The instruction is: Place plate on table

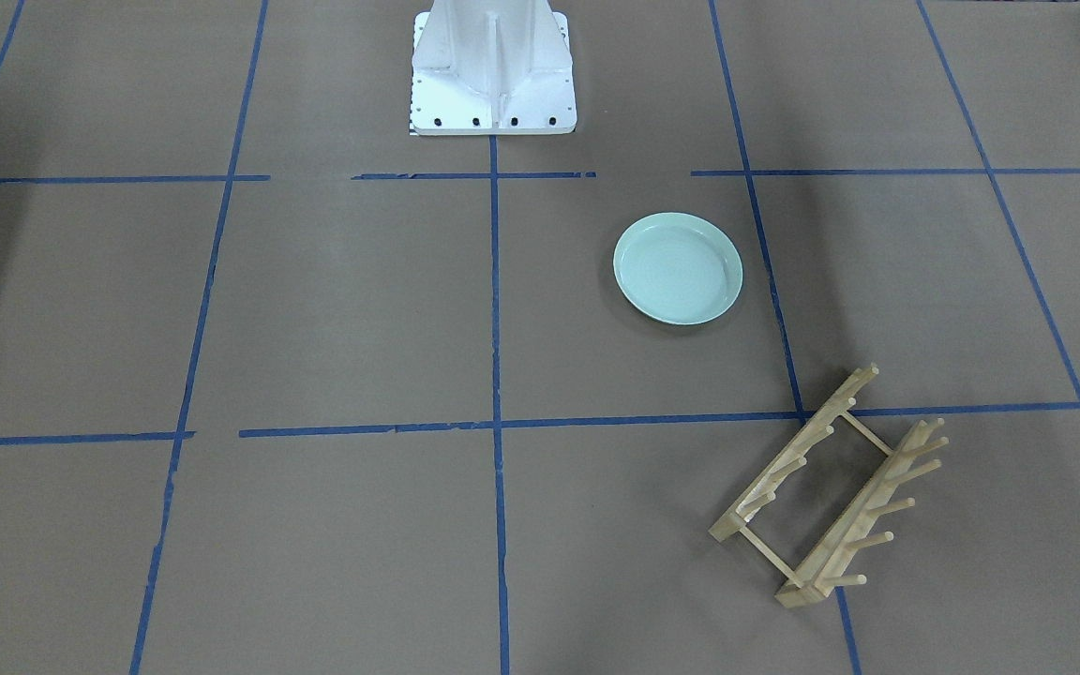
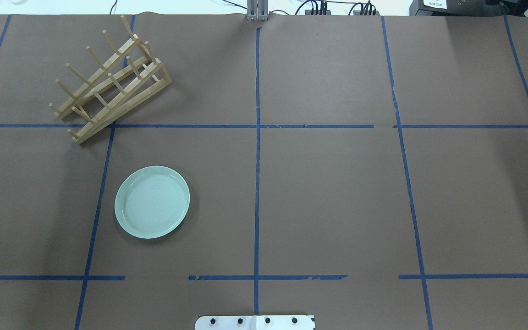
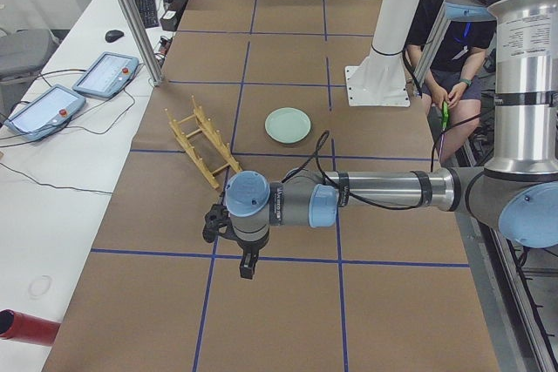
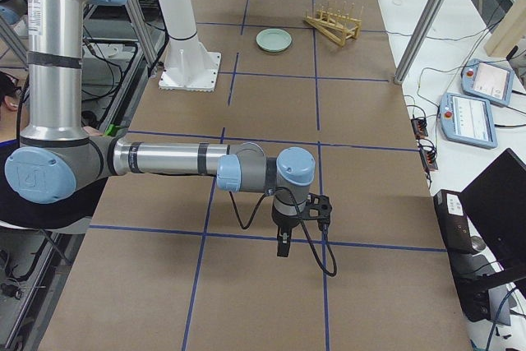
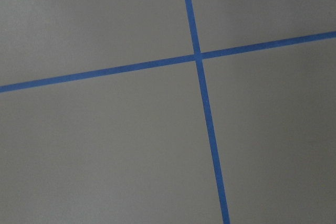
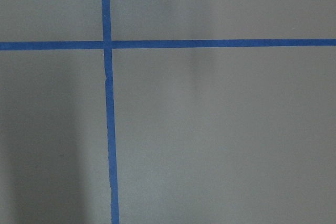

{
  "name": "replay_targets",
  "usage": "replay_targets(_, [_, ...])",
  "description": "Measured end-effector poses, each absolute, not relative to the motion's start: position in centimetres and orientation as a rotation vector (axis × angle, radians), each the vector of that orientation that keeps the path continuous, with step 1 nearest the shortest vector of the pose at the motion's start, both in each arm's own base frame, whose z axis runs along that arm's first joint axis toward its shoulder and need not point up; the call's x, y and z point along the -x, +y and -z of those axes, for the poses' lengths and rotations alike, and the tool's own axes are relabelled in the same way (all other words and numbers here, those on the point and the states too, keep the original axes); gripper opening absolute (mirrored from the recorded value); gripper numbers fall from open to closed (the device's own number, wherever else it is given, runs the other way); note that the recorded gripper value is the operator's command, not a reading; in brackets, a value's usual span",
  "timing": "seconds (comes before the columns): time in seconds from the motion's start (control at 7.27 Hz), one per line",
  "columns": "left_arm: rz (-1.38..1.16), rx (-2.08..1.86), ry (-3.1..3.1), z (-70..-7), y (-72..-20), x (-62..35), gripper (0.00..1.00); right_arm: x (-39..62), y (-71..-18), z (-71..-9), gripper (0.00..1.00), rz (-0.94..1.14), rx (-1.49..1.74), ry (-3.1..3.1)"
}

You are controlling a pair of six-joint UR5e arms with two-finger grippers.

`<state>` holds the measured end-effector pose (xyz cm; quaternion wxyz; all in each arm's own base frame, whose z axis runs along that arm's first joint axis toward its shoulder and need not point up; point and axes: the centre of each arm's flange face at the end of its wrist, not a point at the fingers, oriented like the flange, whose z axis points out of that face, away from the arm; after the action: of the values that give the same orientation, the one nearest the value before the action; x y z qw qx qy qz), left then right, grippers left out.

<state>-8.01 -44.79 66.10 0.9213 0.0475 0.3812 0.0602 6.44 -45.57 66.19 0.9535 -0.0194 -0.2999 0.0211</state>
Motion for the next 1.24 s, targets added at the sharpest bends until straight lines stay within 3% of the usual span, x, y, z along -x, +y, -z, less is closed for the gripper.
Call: replay_targets(1.24, [-0.121, -0.098, 0.781, -65.98, -44.93, 8.03, 1.0, -6.47, -45.57, -66.19, 1.0, -0.043, 0.039, -0.609])
